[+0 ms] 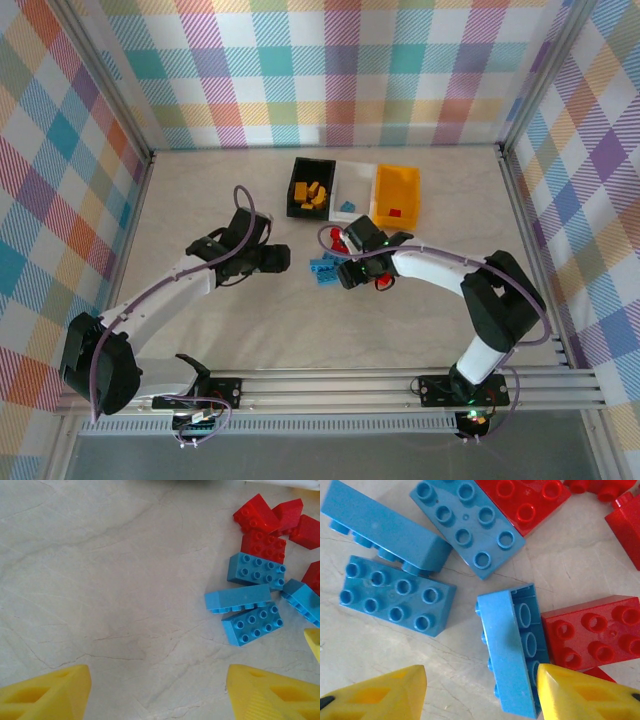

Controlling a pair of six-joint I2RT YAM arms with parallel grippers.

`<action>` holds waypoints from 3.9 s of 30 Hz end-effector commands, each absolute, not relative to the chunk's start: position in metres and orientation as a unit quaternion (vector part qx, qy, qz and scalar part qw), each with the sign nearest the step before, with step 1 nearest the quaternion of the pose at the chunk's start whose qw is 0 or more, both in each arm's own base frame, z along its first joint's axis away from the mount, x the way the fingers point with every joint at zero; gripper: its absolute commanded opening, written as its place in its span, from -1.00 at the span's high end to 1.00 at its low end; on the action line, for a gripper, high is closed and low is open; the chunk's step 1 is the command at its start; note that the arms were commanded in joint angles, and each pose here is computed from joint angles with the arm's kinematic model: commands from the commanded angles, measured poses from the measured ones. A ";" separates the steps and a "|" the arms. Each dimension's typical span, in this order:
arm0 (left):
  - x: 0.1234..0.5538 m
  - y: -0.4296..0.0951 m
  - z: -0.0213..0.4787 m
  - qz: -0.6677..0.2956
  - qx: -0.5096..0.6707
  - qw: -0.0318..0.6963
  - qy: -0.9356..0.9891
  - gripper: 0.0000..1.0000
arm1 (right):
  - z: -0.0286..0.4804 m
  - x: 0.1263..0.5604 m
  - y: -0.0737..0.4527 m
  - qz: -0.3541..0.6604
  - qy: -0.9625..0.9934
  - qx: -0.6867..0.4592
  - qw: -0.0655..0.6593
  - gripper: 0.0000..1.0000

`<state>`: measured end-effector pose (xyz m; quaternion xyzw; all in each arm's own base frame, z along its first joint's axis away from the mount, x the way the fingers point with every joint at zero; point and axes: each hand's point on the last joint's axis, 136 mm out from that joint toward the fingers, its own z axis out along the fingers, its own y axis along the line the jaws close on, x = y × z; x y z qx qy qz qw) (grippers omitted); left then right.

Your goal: Sort the legos into containers by color

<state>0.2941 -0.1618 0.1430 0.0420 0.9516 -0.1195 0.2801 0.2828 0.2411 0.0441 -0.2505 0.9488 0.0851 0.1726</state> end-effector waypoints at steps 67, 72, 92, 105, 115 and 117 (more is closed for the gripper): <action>0.284 -0.272 0.064 -0.226 0.096 0.192 0.950 -0.50 | 0.059 0.273 0.168 0.078 0.980 -0.130 0.127 -0.50; 0.285 -0.278 0.056 -0.212 0.104 0.182 0.954 -0.51 | 0.048 0.278 0.169 0.069 0.984 -0.120 0.113 -0.50; 0.278 -0.266 0.046 -0.183 0.111 0.173 0.961 -0.53 | 0.033 0.306 0.180 0.068 0.985 -0.092 0.132 -0.09; 0.274 -0.265 0.048 -0.186 0.115 0.175 0.960 -0.54 | 0.088 0.294 0.159 0.062 0.979 -0.066 0.183 0.08; 0.288 -0.282 0.051 -0.193 0.104 0.176 0.960 -0.56 | 0.147 0.378 0.120 0.056 0.965 0.015 0.257 0.06; 0.290 -0.286 0.054 -0.197 0.103 0.178 0.959 -0.57 | 0.148 0.401 0.119 0.059 0.963 0.020 0.262 0.07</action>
